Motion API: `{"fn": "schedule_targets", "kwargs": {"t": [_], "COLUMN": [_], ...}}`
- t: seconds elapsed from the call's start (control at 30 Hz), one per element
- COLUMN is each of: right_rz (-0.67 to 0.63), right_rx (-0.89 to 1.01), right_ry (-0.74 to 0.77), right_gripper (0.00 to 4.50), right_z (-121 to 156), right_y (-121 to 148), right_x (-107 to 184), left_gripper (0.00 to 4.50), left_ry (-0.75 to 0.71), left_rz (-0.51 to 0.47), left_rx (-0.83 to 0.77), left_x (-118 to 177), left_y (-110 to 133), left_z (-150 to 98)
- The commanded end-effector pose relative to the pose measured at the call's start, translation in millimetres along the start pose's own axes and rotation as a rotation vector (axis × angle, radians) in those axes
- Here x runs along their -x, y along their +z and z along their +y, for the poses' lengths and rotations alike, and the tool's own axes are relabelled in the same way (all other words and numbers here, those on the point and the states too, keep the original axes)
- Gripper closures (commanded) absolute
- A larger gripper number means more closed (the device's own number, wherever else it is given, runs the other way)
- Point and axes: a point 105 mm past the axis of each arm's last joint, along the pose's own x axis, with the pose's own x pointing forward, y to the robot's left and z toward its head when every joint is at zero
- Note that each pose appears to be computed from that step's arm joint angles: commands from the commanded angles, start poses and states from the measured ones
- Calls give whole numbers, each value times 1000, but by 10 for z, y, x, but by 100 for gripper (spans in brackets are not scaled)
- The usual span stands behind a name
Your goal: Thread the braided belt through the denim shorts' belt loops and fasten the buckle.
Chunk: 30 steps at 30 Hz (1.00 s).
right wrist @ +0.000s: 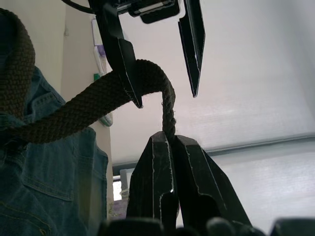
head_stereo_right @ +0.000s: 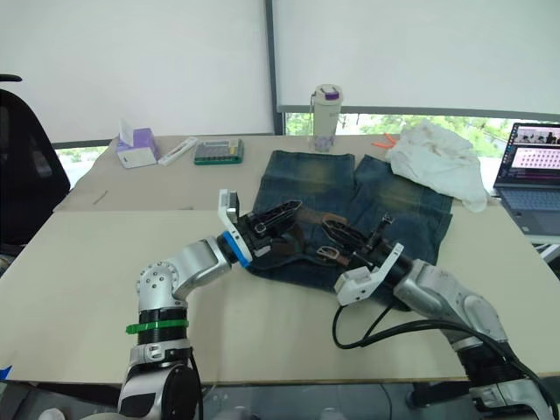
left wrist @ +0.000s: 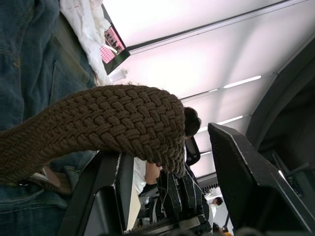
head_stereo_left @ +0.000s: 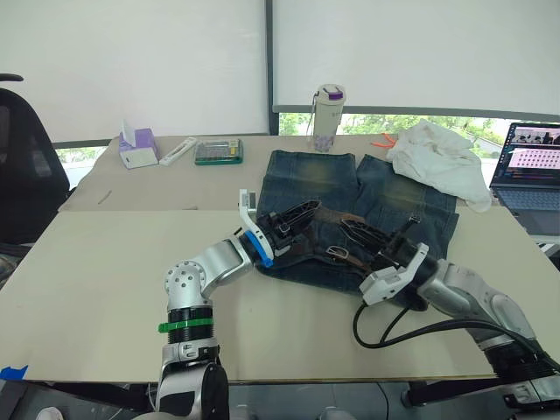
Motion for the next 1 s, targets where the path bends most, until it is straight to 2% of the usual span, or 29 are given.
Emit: {"fn": "schedule_targets", "kwargs": {"t": [0.03, 0.17, 0.33, 0.57, 0.67, 0.77, 0.93, 1.0], "right_rz": [-58, -51, -95, 39, 51, 52, 80, 91], "right_rx": [58, 122, 144, 134, 102, 76, 65, 63], "right_ry": [-15, 30, 40, -69, -75, -92, -99, -98], "right_gripper": [450, 450, 450, 450, 450, 450, 450, 450], "right_z": [-68, 4, 89, 9, 90, 123, 147, 152], "right_y": [60, 32, 140, 42, 132, 219, 219, 199], "right_x": [8, 15, -9, -30, -86, -171, -197, -186], "left_gripper": [201, 201, 201, 201, 201, 201, 201, 258], "left_ry": [-10, 21, 35, 62, 67, 58, 40, 47], "left_rz": [-5, 4, 15, -12, -49, -44, -70, -75], "left_rx": [-39, -55, -58, -38, -2, 2, 22, 22], "left_x": [34, 56, 60, 98, 96, 77, 61, 68], "left_y": [40, 35, -3, -4, -2, -58, -50, -44], "left_z": [-44, 25, 71, 162, 190, 176, 141, 154]}}
